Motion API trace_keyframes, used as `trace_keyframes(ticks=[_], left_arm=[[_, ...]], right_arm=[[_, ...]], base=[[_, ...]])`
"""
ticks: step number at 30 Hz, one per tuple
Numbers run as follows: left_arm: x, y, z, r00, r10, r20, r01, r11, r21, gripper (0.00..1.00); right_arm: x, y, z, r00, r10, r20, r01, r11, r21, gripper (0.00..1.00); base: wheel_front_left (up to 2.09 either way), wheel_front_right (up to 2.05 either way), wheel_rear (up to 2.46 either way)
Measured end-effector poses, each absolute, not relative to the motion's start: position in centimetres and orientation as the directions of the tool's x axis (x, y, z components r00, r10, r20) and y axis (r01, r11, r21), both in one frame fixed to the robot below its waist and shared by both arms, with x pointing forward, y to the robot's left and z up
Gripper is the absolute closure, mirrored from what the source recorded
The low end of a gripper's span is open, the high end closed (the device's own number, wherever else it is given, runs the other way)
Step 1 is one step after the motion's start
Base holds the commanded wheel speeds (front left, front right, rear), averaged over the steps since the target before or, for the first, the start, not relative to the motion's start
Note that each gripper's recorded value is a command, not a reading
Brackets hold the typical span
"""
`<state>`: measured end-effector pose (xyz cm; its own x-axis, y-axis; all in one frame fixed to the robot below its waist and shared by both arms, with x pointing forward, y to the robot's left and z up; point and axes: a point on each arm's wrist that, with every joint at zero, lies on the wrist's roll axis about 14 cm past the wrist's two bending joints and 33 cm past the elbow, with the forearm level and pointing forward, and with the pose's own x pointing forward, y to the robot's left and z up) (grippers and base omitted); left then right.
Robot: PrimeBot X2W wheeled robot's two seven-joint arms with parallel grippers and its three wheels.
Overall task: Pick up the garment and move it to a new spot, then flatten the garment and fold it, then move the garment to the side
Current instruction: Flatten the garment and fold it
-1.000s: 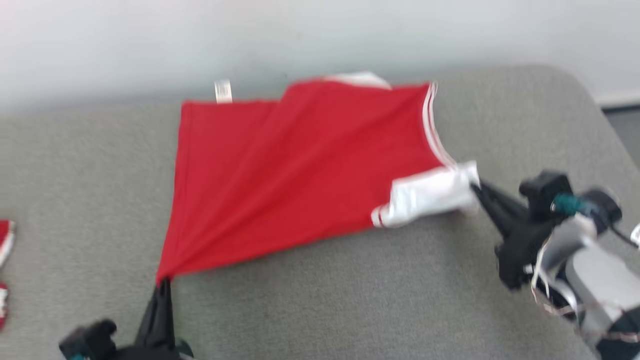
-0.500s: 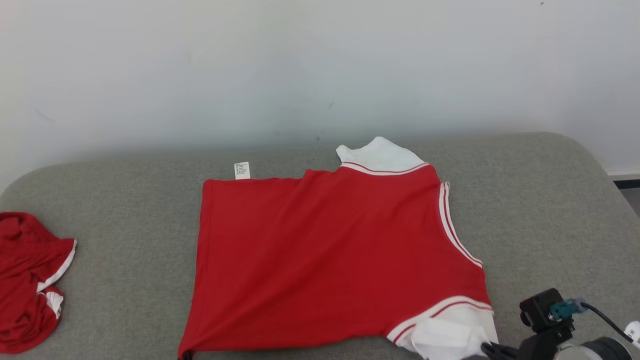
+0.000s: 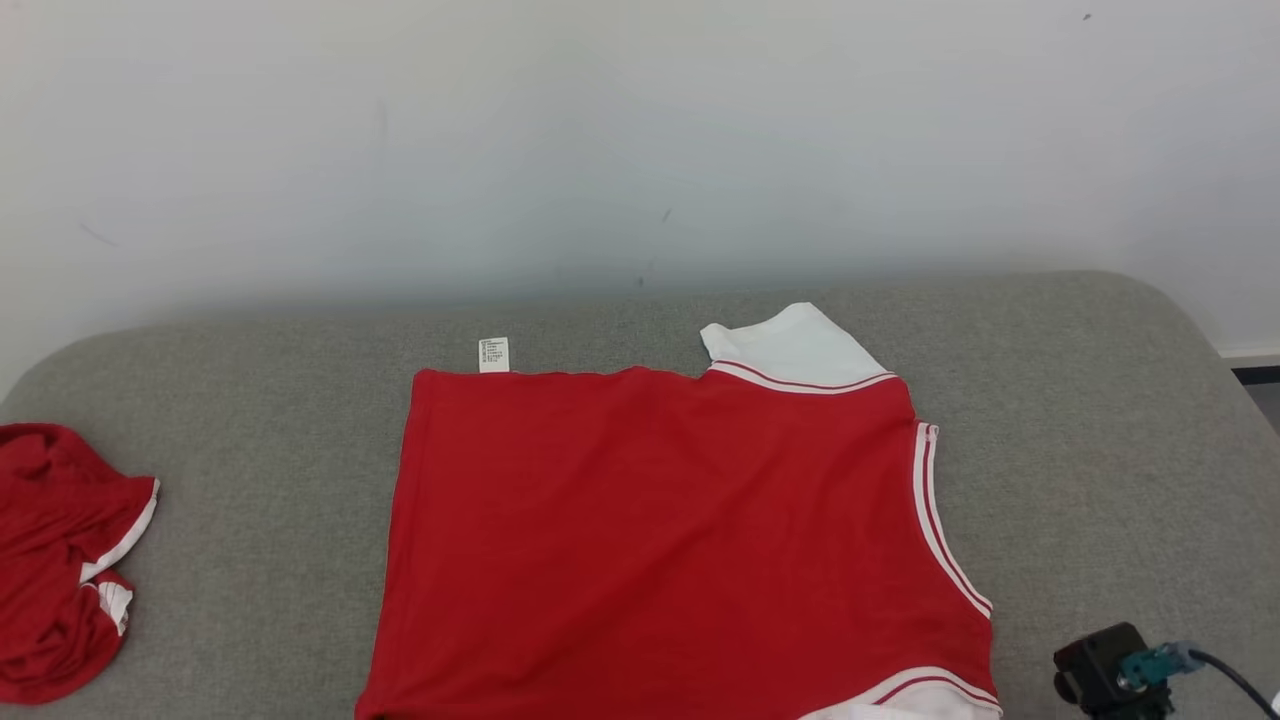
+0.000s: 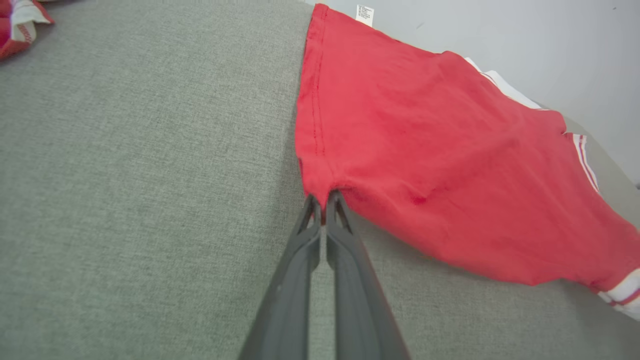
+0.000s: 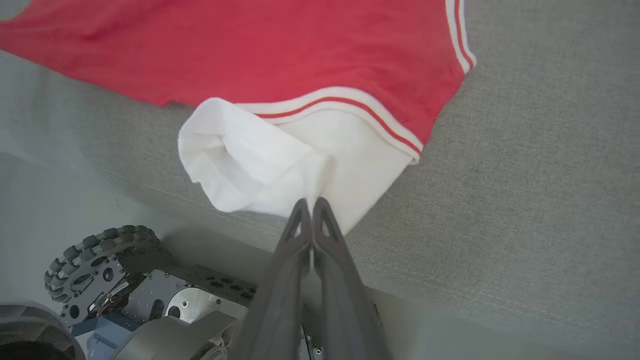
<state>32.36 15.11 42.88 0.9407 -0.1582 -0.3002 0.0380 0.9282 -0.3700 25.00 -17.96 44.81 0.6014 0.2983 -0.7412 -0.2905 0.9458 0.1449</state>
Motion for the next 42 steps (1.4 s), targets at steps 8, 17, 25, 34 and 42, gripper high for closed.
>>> trace_keyframes(ticks=[8, 17, 25, 34, 42], left_arm=[[36.2, 14.9, 45.4, 0.946, -0.164, -0.281, 0.07, 0.946, -0.317, 1.0], [41.7, 14.3, 46.6, 0.935, -0.151, -0.321, 0.079, 0.971, -0.227, 1.0], [45.2, 13.8, 45.7, 0.921, -0.132, -0.367, 0.081, 0.985, -0.152, 1.0], [47.4, 13.5, 43.9, 0.908, -0.125, -0.4, 0.085, 0.99, -0.116, 1.0], [48.0, 13.8, 42.5, 0.901, -0.116, -0.419, 0.078, 0.991, -0.105, 0.64]], right_arm=[[30.8, -18.3, 48.7, 0.76, 0.283, -0.584, -0.327, 0.944, 0.033, 1.0], [37.5, -18.8, 51.4, 0.864, 0.282, -0.417, -0.354, 0.93, -0.104, 1.0], [41.5, -19.2, 51.5, 0.9, 0.294, -0.322, -0.367, 0.91, -0.194, 1.0], [44.0, -20.4, 50.7, 0.918, 0.302, -0.258, -0.364, 0.9, -0.241, 1.0], [46.1, -20.4, 49.7, 0.911, 0.312, -0.271, -0.382, 0.887, -0.26, 1.0]], base=[[0.0, 0.0, 0.0], [0.0, 0.0, 0.0], [0.0, 0.0, 0.0], [0.0, 0.0, 0.0], [0.0, 0.0, 0.0]])
